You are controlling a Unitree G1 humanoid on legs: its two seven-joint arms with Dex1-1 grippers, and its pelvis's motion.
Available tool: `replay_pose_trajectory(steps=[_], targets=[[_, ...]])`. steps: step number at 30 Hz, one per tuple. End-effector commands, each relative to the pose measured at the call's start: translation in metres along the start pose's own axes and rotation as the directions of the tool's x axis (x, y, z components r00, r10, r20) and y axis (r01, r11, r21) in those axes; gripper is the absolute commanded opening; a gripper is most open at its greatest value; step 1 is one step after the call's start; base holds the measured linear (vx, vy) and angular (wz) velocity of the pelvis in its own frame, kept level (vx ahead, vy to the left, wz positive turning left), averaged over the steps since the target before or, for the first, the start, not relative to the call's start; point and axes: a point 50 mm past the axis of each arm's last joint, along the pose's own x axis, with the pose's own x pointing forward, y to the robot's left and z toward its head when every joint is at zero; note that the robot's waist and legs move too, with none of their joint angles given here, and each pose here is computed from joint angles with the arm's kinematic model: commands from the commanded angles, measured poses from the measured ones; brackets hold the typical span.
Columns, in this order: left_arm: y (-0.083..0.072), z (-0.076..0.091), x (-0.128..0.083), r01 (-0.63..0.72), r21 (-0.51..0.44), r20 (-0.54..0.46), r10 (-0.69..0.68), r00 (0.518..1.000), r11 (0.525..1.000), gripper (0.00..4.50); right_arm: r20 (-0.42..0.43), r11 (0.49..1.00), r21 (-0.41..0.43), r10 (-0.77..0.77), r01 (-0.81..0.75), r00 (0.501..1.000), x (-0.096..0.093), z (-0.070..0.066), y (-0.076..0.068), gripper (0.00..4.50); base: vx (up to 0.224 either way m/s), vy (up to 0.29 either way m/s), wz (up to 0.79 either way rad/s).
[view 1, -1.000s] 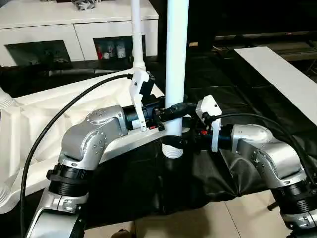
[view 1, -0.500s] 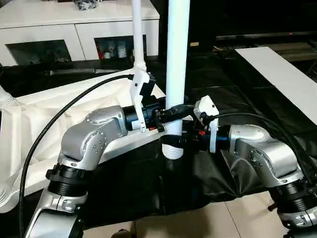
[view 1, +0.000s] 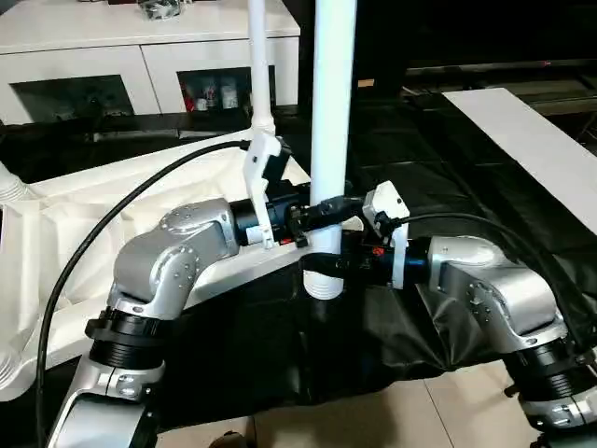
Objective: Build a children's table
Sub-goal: Insert table leg to table base
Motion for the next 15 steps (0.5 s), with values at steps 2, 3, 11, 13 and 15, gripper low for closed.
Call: replay_pose_trajectory(steps=[2, 3, 11, 13, 15], targets=[[0.002, 0.009, 0.000, -0.003, 0.004, 0.025, 0.003, 1.000, 1.000, 2.98, 0.041, 0.997, -0.009, -0.079, 0.079, 0.996, -0.009, 0.006, -0.006, 1.87, 0.000, 0.000, 0.00], [0.003, 0.010, -0.001, 0.000, -0.001, 0.028, 0.000, 1.000, 1.000, 3.05, 0.045, 0.996, -0.009, -0.085, 0.085, 0.995, -0.009, 0.006, -0.006, 1.87, 0.000, 0.000, 0.00], [0.018, 0.019, -0.009, -0.180, 0.087, 0.114, 0.170, 0.979, 0.980, 3.62, 0.130, 0.932, 0.004, -0.361, 0.363, 0.924, -0.029, 0.015, -0.030, 1.87, 0.000, 0.000, 0.00], [0.033, 0.017, -0.021, -0.370, 0.108, 0.153, 0.352, 0.923, 0.923, 3.84, 0.141, 0.839, -0.009, -0.537, 0.544, 0.831, -0.045, 0.014, -0.047, 1.87, 0.000, 0.000, 0.00], [0.042, 0.012, -0.034, -0.520, 0.113, 0.190, 0.495, 0.848, 0.847, 3.84, 0.160, 0.739, -0.031, -0.661, 0.673, 0.733, -0.059, 0.012, -0.055, 1.87, 0.000, 0.000, 0.00]])
